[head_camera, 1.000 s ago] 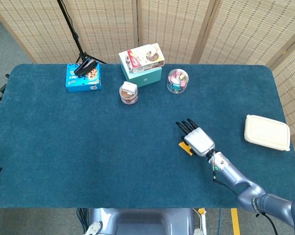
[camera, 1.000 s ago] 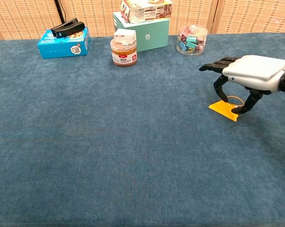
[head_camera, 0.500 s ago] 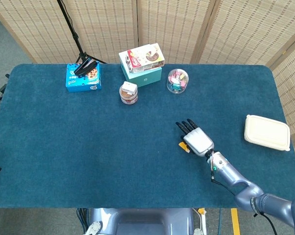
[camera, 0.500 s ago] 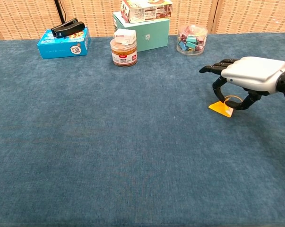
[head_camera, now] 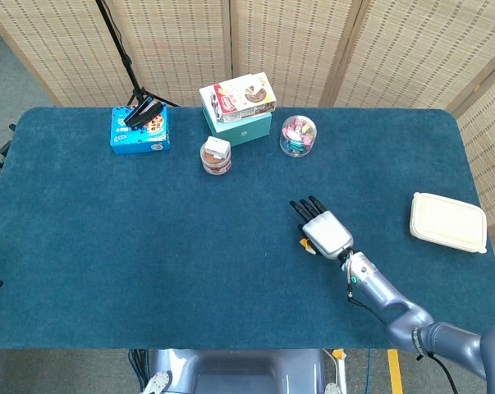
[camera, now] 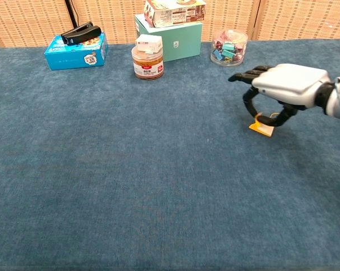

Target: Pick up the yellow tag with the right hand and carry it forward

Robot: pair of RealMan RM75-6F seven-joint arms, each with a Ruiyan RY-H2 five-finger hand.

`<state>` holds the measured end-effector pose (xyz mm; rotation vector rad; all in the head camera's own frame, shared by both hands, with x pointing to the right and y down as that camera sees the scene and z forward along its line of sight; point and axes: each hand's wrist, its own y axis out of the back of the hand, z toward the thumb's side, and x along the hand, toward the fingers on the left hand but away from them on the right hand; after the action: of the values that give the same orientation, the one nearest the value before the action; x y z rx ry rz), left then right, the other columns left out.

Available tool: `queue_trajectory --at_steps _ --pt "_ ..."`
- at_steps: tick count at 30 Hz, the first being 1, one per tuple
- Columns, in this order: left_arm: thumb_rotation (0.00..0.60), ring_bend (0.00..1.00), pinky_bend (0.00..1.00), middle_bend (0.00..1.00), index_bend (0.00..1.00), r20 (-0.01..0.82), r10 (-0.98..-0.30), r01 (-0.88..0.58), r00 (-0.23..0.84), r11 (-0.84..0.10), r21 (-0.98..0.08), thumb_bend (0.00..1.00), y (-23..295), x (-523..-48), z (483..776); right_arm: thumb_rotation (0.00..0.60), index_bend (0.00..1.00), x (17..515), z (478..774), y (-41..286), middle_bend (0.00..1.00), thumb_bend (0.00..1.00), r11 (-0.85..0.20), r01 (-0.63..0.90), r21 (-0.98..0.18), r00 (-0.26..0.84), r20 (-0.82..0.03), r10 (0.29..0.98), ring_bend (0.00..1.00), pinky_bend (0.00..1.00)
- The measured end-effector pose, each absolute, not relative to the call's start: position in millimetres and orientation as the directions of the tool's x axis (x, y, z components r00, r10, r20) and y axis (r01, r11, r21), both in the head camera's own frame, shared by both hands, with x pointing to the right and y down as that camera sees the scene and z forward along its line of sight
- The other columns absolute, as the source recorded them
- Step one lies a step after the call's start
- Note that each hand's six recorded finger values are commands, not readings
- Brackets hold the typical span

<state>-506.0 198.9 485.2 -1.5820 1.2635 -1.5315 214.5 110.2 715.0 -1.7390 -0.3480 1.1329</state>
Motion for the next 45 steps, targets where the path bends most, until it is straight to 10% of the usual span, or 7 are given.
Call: queue_trajectory --at_steps 17,19,23,25,45 --pt "0.600 0.00 0.00 0.00 0.00 0.406 -0.908 -0.247 -0.108 -0.371 -0.895 0.10 200 -510 483 0.600 0.49 133 637 35 0.00 0.82 -0.086 -0.114 -0.990 0.592 -0.137 0.794 0.00 0.00" --pt "0.600 0.00 0.00 0.00 0.00 0.405 -0.908 -0.256 -0.106 -0.369 -0.894 0.10 200 -511 483 0.600 0.39 146 622 28 0.00 0.68 -0.052 -0.096 -0.994 0.582 -0.098 0.808 0.00 0.00" --pt "0.600 0.00 0.00 0.00 0.00 0.405 -0.909 -0.262 -0.098 -0.369 -0.892 0.10 201 -512 481 0.600 0.10 175 602 21 0.00 0.06 -0.034 -0.071 -0.997 0.549 -0.068 0.833 0.00 0.00" --pt "0.600 0.00 0.00 0.00 0.00 0.405 -0.910 -0.261 -0.094 -0.370 -0.892 0.10 201 -511 481 0.600 0.07 191 595 20 0.00 0.00 -0.039 -0.068 -0.997 0.525 -0.068 0.848 0.00 0.00" --pt "0.600 0.00 0.00 0.00 0.00 0.409 -0.907 -0.205 -0.096 -0.385 -0.900 0.10 212 -503 484 0.600 0.00 357 543 74 0.00 0.00 -0.171 -0.075 -0.982 0.157 -0.181 0.971 0.00 0.00"
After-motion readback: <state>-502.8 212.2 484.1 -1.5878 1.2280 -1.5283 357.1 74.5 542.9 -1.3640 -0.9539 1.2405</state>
